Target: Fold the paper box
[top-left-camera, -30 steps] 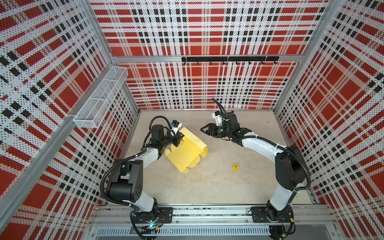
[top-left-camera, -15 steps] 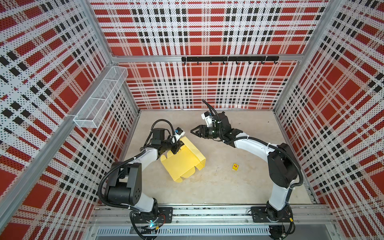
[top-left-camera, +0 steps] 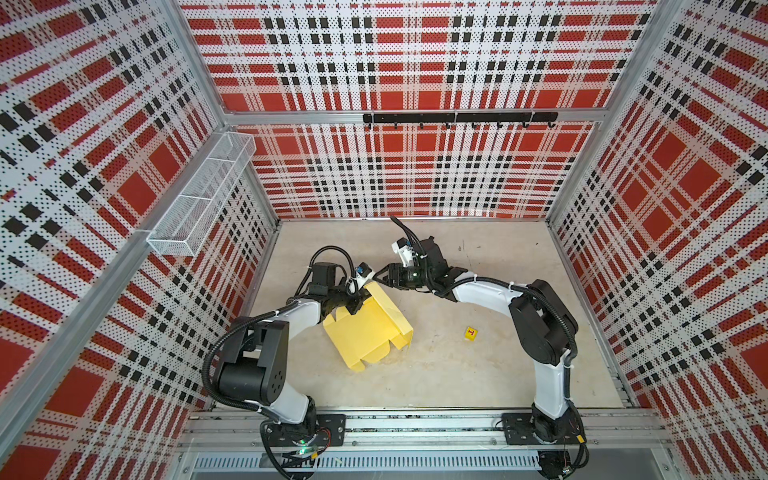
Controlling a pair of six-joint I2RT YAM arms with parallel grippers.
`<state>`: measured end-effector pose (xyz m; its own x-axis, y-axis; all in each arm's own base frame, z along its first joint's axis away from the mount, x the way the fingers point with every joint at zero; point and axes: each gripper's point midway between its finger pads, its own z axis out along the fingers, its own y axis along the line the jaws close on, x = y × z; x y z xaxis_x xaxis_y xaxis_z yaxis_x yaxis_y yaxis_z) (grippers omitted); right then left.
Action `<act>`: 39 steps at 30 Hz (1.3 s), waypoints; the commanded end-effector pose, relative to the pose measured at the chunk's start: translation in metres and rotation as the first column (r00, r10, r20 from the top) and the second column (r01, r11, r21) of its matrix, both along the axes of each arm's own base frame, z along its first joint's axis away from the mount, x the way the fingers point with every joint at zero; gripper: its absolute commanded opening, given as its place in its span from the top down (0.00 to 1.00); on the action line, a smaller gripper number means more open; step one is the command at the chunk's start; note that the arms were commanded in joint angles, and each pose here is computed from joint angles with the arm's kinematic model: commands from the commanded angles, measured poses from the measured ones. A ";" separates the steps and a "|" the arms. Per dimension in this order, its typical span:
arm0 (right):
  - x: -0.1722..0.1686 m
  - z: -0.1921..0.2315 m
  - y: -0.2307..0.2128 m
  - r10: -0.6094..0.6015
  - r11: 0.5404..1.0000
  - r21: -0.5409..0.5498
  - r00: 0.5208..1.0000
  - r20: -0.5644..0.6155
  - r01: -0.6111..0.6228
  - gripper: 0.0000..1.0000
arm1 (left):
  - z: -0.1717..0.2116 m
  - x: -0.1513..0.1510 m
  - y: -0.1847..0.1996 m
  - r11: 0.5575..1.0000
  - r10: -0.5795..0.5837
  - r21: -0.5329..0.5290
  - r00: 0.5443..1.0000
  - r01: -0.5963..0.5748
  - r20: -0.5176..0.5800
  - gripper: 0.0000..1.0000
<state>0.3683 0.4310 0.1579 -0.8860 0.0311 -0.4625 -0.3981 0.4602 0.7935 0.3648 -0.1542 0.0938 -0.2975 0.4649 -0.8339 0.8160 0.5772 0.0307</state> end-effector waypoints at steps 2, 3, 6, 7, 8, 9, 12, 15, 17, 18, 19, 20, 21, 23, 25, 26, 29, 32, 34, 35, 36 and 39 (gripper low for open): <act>0.002 -0.007 0.009 0.014 1.000 0.027 1.000 0.024 -0.015 0.43 | 0.003 0.005 -0.005 1.000 -0.006 0.010 0.999 0.006 0.033 0.86; 0.002 -0.009 0.010 0.013 1.000 0.026 1.000 0.021 -0.014 0.43 | 0.003 0.004 -0.007 1.000 -0.013 0.013 0.999 0.012 0.034 0.86; 0.003 -0.015 0.012 0.014 1.000 0.028 1.000 0.015 -0.014 0.43 | -0.002 0.001 -0.012 0.999 -0.029 0.041 0.999 0.027 0.031 0.86; 0.002 -0.017 0.014 0.016 0.999 0.028 1.000 0.013 -0.017 0.43 | -0.003 0.001 -0.013 0.998 -0.031 0.047 0.999 0.030 0.029 0.86; 0.002 -0.018 0.016 0.021 0.999 0.030 1.000 0.011 -0.021 0.43 | -0.003 0.001 -0.013 0.998 -0.033 0.049 0.999 0.031 0.031 0.86; 0.001 -0.019 0.018 0.027 0.999 0.029 1.000 0.010 -0.027 0.43 | -0.003 0.001 -0.013 0.998 -0.032 0.050 0.999 0.031 0.030 0.86; 0.000 -0.027 0.019 0.030 0.999 0.011 1.000 0.005 -0.030 0.44 | -0.003 0.001 -0.013 0.998 -0.031 0.051 0.999 0.029 0.030 0.86; 0.000 -0.036 0.017 0.023 1.000 0.000 1.000 -0.007 -0.023 0.45 | -0.004 0.001 -0.014 0.998 -0.032 0.060 0.999 0.030 0.029 0.86; 0.000 -0.041 0.015 0.016 1.000 -0.008 1.000 -0.014 -0.016 0.45 | -0.006 0.001 -0.014 0.997 -0.031 0.066 0.999 0.029 0.025 0.85; -0.001 -0.044 0.015 0.014 1.000 -0.013 1.000 -0.016 -0.014 0.45 | -0.005 0.001 -0.014 0.997 -0.029 0.066 0.999 0.027 0.028 0.85; -0.001 -0.047 0.014 0.011 1.000 -0.021 1.000 -0.019 -0.011 0.45 | -0.005 0.001 -0.014 0.997 -0.031 0.069 0.999 0.028 0.029 0.85; -0.001 -0.050 0.013 0.008 1.000 -0.027 1.000 -0.019 -0.008 0.46 | -0.005 0.001 -0.015 0.997 -0.031 0.070 0.999 0.029 0.029 0.85; -0.002 -0.054 0.011 0.005 0.999 -0.033 1.000 -0.022 -0.006 0.46 | -0.006 0.000 -0.015 0.997 -0.033 0.075 0.999 0.030 0.031 0.85; -0.002 -0.060 0.009 -0.005 0.999 -0.045 1.000 -0.031 0.003 0.46 | -0.008 -0.004 -0.017 0.995 -0.046 0.095 0.998 0.042 0.039 0.83; -0.002 -0.066 0.007 -0.013 0.999 -0.053 0.999 -0.037 0.011 0.47 | -0.011 -0.010 -0.024 0.991 -0.079 0.114 0.996 0.074 0.047 0.78; -0.002 -0.071 0.006 -0.021 0.998 -0.062 0.999 -0.041 0.018 0.47 | -0.013 -0.012 -0.026 0.988 -0.090 0.130 0.995 0.084 0.049 0.76; -0.002 -0.081 0.004 -0.028 0.997 -0.073 0.998 -0.054 0.024 0.47 | -0.015 -0.012 -0.028 0.985 -0.096 0.146 0.995 0.089 0.040 0.73; -0.001 -0.091 -0.002 -0.044 0.996 -0.078 0.996 -0.073 0.039 0.48 | -0.015 -0.008 -0.024 0.987 -0.071 0.145 0.997 0.065 0.035 0.66; 0.000 -0.093 -0.005 -0.057 0.996 -0.071 0.995 -0.081 0.051 0.48 | -0.013 -0.006 -0.021 0.989 -0.052 0.139 0.998 0.047 0.030 0.63; 0.001 -0.093 -0.007 -0.061 0.996 -0.068 0.995 -0.083 0.056 0.48 | -0.012 -0.005 -0.019 0.990 -0.038 0.136 0.999 0.034 0.026 0.62; 0.001 -0.093 -0.009 -0.064 0.996 -0.068 0.995 -0.081 0.058 0.48 | -0.014 -0.004 -0.016 0.988 -0.026 0.151 1.000 0.024 0.016 0.62; 0.003 -0.091 -0.011 -0.063 0.996 -0.066 0.995 -0.080 0.058 0.48 | -0.026 -0.007 -0.003 0.974 -0.027 0.227 1.000 0.027 0.000 0.62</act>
